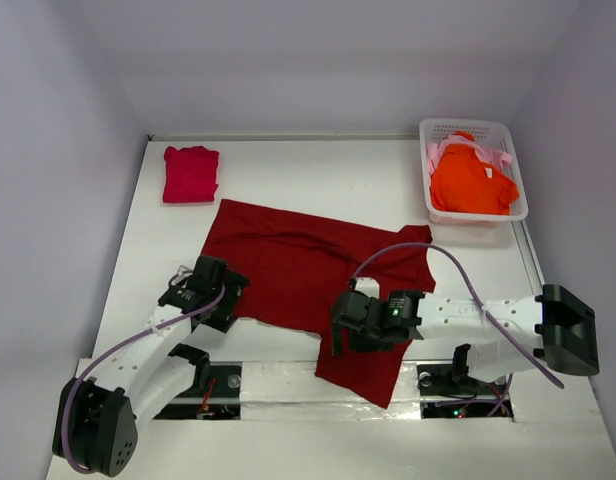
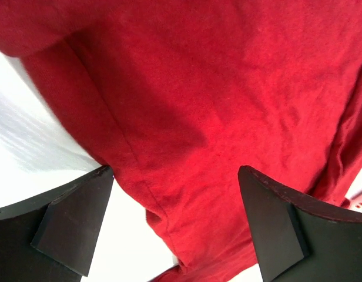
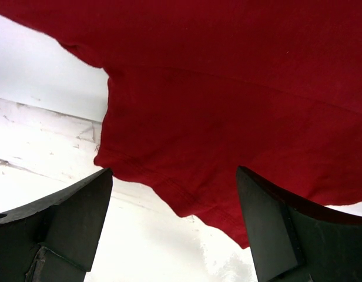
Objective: Fold and stack the t-shirts
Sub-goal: Fold the tshirt
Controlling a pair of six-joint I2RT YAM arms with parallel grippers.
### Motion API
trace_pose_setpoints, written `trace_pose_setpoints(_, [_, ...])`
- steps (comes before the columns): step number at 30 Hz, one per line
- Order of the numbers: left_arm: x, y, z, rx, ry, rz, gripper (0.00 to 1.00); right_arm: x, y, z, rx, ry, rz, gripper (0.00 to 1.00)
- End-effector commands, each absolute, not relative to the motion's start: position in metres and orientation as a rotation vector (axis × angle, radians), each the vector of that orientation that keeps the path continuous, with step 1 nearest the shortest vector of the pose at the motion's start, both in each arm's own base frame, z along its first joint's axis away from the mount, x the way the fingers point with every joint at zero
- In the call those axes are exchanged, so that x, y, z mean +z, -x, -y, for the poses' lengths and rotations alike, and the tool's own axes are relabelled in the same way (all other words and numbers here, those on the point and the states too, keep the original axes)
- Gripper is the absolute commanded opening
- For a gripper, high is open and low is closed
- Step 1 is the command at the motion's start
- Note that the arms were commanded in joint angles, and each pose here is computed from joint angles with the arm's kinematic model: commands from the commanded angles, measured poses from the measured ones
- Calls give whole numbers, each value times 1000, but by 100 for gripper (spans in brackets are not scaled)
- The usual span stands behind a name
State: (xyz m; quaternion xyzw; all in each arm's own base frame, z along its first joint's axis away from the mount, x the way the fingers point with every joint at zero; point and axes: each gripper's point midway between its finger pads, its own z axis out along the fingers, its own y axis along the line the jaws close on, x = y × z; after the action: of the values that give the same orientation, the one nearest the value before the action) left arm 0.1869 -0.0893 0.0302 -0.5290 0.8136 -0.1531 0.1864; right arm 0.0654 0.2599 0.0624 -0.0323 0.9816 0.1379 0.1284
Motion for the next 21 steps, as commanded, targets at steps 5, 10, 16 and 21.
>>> trace_pose_setpoints(5, [19, -180, 92, -432, 1521, -2311, 80, 64, -76, -261, 416, 102, -2812, 90])
trace_pose_setpoints(10, [13, -177, 93, -447, 1530, -2318, 69, 63, -79, -259, 406, 103, -2812, 90])
trace_pose_setpoints(16, [13, -176, 94, -465, 1524, -2313, 53, 66, -81, -258, 413, 79, -2806, 90])
trace_pose_setpoints(21, [14, -178, 94, -467, 1514, -2311, 36, 67, -81, -257, 415, 63, -2804, 90])
